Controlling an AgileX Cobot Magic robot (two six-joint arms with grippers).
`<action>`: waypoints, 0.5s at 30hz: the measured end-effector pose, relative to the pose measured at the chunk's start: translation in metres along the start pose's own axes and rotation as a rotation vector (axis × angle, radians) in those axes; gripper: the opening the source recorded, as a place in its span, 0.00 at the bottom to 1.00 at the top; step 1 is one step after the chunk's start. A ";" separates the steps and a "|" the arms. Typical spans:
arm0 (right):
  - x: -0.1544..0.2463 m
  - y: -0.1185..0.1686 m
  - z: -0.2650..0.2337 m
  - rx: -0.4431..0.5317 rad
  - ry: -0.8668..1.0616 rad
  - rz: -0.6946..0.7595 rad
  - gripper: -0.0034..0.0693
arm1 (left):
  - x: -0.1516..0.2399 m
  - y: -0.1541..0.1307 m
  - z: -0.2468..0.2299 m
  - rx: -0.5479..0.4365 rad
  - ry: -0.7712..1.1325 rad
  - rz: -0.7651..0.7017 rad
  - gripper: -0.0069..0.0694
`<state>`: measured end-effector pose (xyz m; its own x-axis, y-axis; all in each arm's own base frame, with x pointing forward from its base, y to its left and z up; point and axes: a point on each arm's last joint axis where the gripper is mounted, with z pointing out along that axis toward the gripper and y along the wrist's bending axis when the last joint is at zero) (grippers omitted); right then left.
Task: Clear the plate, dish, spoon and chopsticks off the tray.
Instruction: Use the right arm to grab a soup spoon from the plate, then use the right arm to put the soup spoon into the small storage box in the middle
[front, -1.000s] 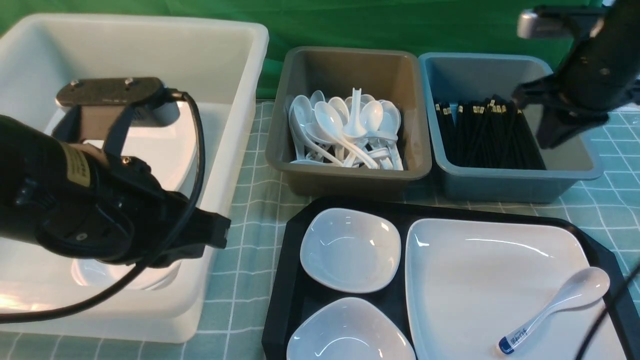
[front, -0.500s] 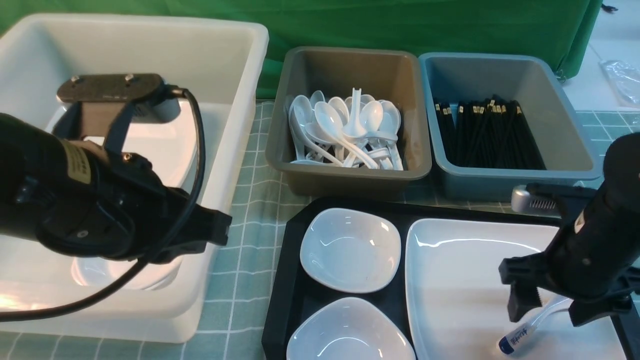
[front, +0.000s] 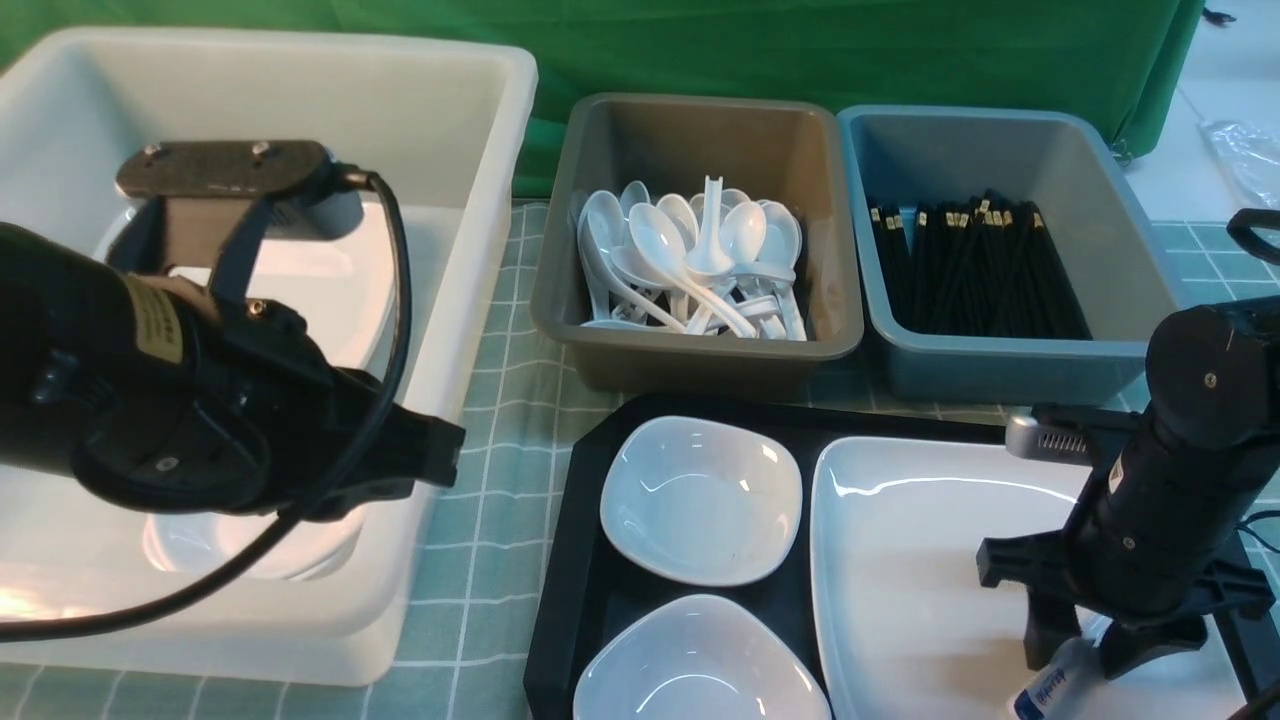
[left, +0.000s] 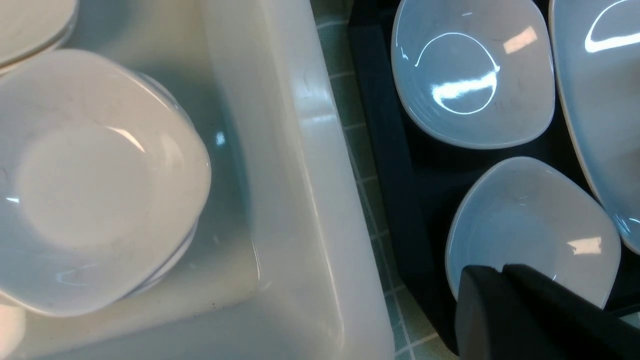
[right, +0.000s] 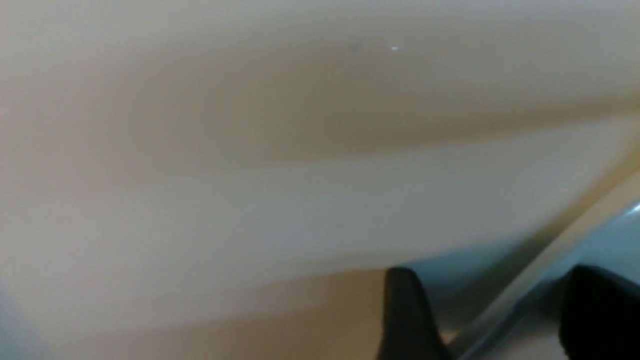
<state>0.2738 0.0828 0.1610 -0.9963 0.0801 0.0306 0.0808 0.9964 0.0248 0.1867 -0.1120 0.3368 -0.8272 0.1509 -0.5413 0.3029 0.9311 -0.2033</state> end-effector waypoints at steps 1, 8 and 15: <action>0.000 0.001 0.000 0.002 -0.001 -0.006 0.36 | 0.000 0.000 0.000 0.000 0.000 0.000 0.10; 0.006 0.014 -0.001 0.002 -0.005 -0.076 0.14 | 0.000 0.000 0.000 0.000 0.000 0.000 0.10; 0.014 0.050 -0.054 -0.125 -0.224 -0.213 0.14 | 0.000 0.000 0.000 -0.002 -0.002 0.002 0.10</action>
<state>0.2652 0.1327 0.2167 -0.9716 -0.1124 -0.2081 -0.1413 0.9814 0.1296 0.1869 -0.1119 0.3369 -0.8257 0.1525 -0.5431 0.3040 0.9313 -0.2008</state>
